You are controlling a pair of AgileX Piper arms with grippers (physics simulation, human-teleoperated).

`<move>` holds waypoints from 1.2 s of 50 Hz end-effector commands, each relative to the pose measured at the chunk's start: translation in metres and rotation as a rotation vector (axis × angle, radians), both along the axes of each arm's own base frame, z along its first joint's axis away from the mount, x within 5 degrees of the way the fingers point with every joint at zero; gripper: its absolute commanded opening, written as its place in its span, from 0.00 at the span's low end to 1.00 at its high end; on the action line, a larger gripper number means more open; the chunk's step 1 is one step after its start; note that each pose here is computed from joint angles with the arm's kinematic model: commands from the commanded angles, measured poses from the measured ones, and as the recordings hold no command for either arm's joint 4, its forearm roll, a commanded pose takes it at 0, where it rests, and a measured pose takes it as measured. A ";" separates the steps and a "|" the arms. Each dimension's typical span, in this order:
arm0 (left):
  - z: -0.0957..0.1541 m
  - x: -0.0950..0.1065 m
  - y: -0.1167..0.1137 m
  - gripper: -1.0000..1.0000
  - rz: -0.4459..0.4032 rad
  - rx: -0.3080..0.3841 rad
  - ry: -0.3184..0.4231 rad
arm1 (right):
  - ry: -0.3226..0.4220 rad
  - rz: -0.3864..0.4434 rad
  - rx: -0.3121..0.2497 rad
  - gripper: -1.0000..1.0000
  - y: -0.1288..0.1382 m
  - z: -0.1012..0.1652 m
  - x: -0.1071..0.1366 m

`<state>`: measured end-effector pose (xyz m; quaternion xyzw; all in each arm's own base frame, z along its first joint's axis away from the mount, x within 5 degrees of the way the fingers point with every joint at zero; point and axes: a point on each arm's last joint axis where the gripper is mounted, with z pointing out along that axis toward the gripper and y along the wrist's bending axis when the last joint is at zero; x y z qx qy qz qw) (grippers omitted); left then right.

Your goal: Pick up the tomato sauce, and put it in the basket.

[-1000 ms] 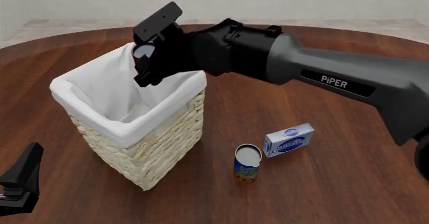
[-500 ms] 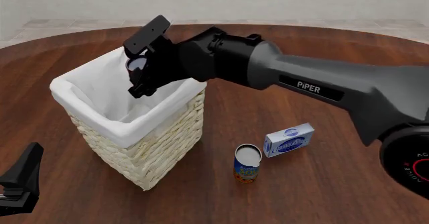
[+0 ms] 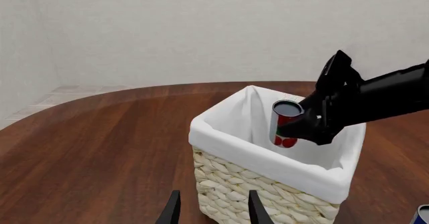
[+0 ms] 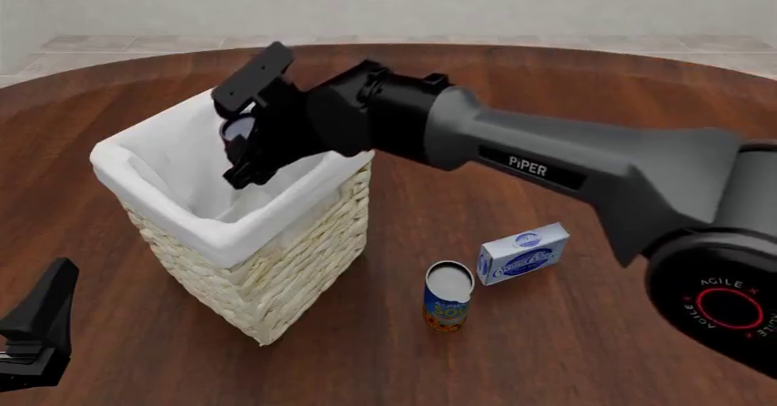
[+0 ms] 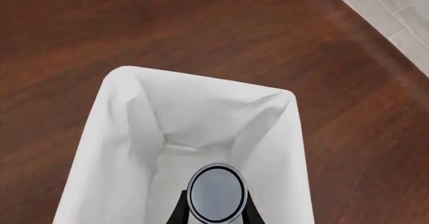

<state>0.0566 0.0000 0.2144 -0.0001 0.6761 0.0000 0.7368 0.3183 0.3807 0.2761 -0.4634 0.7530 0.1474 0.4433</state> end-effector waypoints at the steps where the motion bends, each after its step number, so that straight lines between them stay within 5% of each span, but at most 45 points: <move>1: 0.000 0.000 0.000 1.00 0.000 0.000 0.000 | 0.021 -0.003 0.009 0.00 0.005 -0.004 -0.003; 9: 0.000 0.000 0.000 1.00 0.000 0.000 0.000 | 0.018 0.002 0.005 0.00 0.007 -0.003 -0.001; 10: 0.000 0.000 0.000 1.00 0.000 0.000 0.000 | 0.018 0.005 0.004 1.00 0.007 -0.003 -0.004; 38: 0.000 0.000 0.000 1.00 0.000 0.000 0.000 | 0.004 0.019 0.005 1.00 0.008 0.006 -0.007; 60: 0.000 0.000 0.000 1.00 0.000 0.000 0.000 | -0.039 0.038 0.025 1.00 -0.001 0.038 -0.018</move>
